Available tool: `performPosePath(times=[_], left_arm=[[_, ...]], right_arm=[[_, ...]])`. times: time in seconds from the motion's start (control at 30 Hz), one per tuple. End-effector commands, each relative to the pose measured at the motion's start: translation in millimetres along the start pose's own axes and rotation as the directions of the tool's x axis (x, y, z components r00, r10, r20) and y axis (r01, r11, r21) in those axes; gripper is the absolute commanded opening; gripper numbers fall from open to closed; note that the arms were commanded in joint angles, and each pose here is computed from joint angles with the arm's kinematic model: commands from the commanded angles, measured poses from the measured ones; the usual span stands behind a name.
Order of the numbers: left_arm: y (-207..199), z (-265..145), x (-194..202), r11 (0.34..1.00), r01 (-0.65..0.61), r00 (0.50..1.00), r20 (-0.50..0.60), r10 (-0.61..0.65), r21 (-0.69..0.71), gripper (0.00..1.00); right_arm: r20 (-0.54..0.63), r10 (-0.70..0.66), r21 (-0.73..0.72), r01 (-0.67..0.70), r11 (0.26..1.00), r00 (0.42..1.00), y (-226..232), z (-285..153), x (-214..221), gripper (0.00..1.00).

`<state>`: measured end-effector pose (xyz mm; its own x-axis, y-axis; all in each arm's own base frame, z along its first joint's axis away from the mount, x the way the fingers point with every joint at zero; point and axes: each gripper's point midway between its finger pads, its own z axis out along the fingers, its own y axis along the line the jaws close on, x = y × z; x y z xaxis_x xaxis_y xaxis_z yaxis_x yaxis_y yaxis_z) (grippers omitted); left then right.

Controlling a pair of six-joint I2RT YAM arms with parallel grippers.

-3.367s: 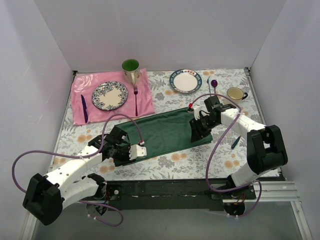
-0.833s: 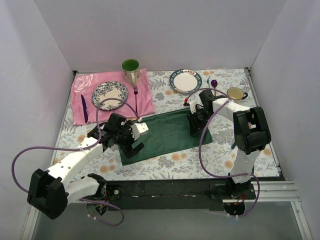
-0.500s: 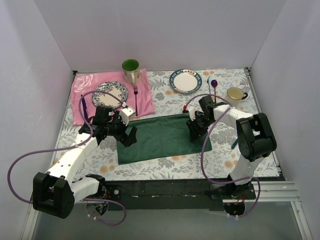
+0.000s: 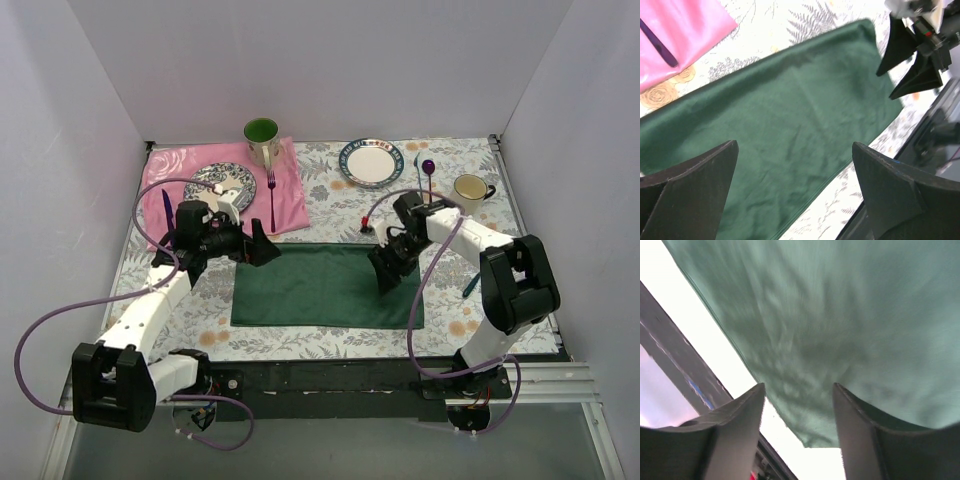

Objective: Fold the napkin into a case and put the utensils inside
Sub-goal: Smooth out the rectangle-folded napkin at the center of the board.

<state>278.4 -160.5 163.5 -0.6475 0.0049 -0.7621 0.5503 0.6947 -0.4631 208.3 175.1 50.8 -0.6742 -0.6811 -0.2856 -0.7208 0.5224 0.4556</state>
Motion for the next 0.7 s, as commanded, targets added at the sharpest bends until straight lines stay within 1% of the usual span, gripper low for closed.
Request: performPosePath(times=[0.0,0.03,0.07,0.13,0.17,0.2,0.23,0.27,0.3,0.37,0.4,0.5,0.53,0.63,0.67], left_arm=[[-2,8,-19,0.988,0.152,0.984,0.092,-0.153,0.016,0.98],[4,16,-8,0.987,0.161,0.986,0.038,-0.162,0.020,0.98],[8,19,9,0.990,0.139,0.990,-0.039,-0.139,0.015,0.98],[15,22,16,0.996,0.085,0.991,-0.106,-0.083,0.011,0.98],[17,22,35,0.998,0.065,0.981,-0.187,-0.059,0.024,0.98],[23,20,41,0.997,-0.067,0.975,-0.210,0.075,0.045,0.98],[27,19,53,0.993,-0.111,0.963,-0.244,0.117,0.037,0.98],[40,17,57,0.986,-0.165,0.952,-0.266,0.153,-0.022,0.98],[46,16,61,0.971,-0.239,0.932,-0.285,0.222,-0.027,0.98],[56,16,76,0.953,-0.298,0.900,-0.348,0.263,-0.051,0.98],[64,15,79,0.935,-0.348,0.877,-0.378,0.298,-0.071,0.98],[66,16,94,0.916,-0.396,0.838,-0.433,0.331,-0.066,0.98],[62,17,100,0.904,-0.426,0.816,-0.448,0.366,-0.038,0.98],[58,17,124,0.889,-0.457,0.768,-0.504,0.395,0.000,0.98],[56,17,128,0.890,-0.457,0.763,-0.510,0.397,0.009,0.98]], right_arm=[[0.219,-0.058,-0.013,0.062,0.998,0.974,14,-40,-72,0.70],[0.219,-0.050,-0.022,0.056,0.998,0.974,14,-40,-76,0.70],[0.220,-0.046,-0.023,0.053,0.998,0.974,13,-41,-80,0.70],[0.196,-0.034,-0.012,0.037,0.999,0.980,4,-33,-77,0.69],[0.187,-0.026,-0.012,0.029,0.999,0.982,2,-30,-75,0.68],[0.178,-0.022,-0.008,0.024,1.000,0.984,-1,-27,-73,0.68],[0.176,-0.021,0.011,0.019,1.000,0.984,-6,-25,-73,0.68],[0.170,-0.014,0.016,0.011,1.000,0.985,-8,-22,-71,0.68],[0.156,-0.003,0.016,0.001,1.000,0.988,-11,-18,-68,0.68],[0.145,0.006,0.034,-0.011,0.999,0.989,-18,-12,-66,0.67],[0.130,0.021,0.033,-0.026,0.999,0.991,-21,-6,-61,0.67],[0.117,0.034,0.040,-0.039,0.998,0.993,-28,2,-58,0.66],[0.112,0.036,0.046,-0.041,0.998,0.993,-30,5,-57,0.66],[0.102,0.039,0.047,-0.044,0.998,0.994,-32,8,-54,0.67],[0.101,0.041,0.048,-0.046,0.998,0.994,-33,8,-54,0.67]])
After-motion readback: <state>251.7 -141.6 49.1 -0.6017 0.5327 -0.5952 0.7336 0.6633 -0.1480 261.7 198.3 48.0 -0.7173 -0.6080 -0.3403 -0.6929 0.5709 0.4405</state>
